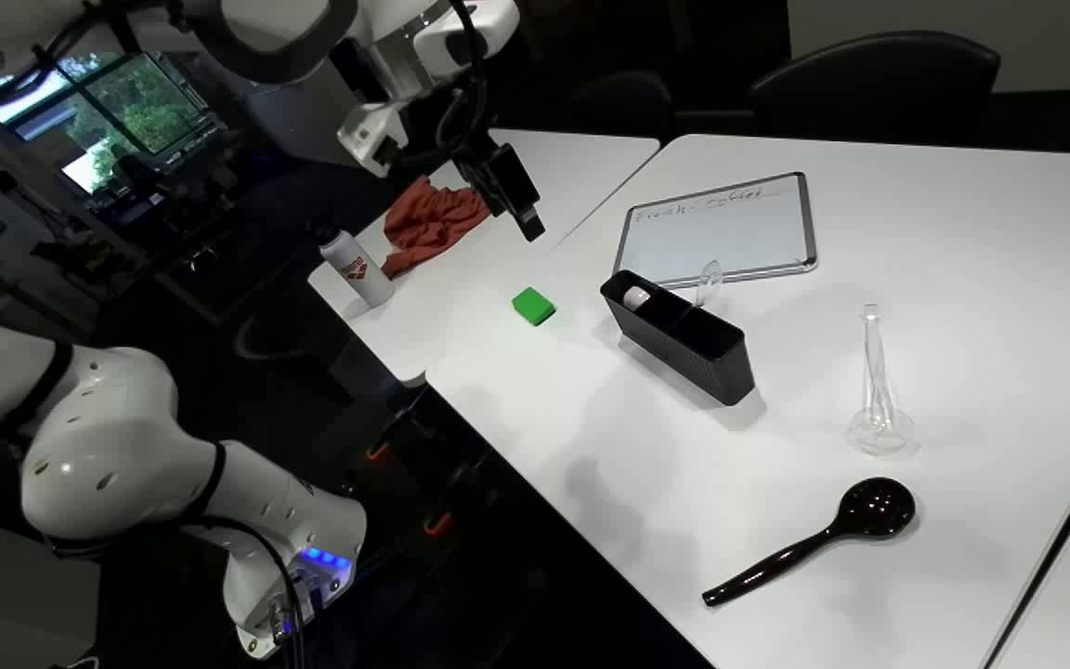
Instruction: Put the black spoon in the black cutlery holder, put the clear spoon in the cutlery holder, move the cutlery holder to the right side of the table
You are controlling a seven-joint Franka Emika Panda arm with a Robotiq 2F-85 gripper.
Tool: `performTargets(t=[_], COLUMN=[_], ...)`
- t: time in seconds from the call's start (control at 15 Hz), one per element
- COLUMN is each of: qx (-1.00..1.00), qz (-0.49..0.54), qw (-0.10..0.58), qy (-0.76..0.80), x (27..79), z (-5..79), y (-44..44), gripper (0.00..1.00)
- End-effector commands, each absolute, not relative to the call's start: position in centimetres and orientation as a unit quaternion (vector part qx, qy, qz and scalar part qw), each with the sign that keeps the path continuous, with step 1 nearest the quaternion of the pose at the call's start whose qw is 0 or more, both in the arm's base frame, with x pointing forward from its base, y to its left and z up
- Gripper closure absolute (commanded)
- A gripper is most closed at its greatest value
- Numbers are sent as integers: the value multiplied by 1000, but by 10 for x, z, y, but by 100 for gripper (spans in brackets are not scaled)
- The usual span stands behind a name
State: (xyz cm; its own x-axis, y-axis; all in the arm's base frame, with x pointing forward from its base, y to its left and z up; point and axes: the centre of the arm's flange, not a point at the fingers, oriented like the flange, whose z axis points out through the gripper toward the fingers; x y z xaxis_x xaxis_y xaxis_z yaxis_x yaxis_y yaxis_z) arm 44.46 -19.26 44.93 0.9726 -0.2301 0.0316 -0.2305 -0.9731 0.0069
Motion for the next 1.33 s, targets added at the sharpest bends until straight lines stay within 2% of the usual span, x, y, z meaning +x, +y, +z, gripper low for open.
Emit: performTargets(t=[0.0, 0.53, 1.27], qx=[993, 990, 972], qz=[15, 22, 65], qw=[5, 11, 23], qy=[-116, -137, -224], x=[445, 446, 449], z=[449, 439, 308], y=[-193, -213, -384], gripper=[0, 0, 0])
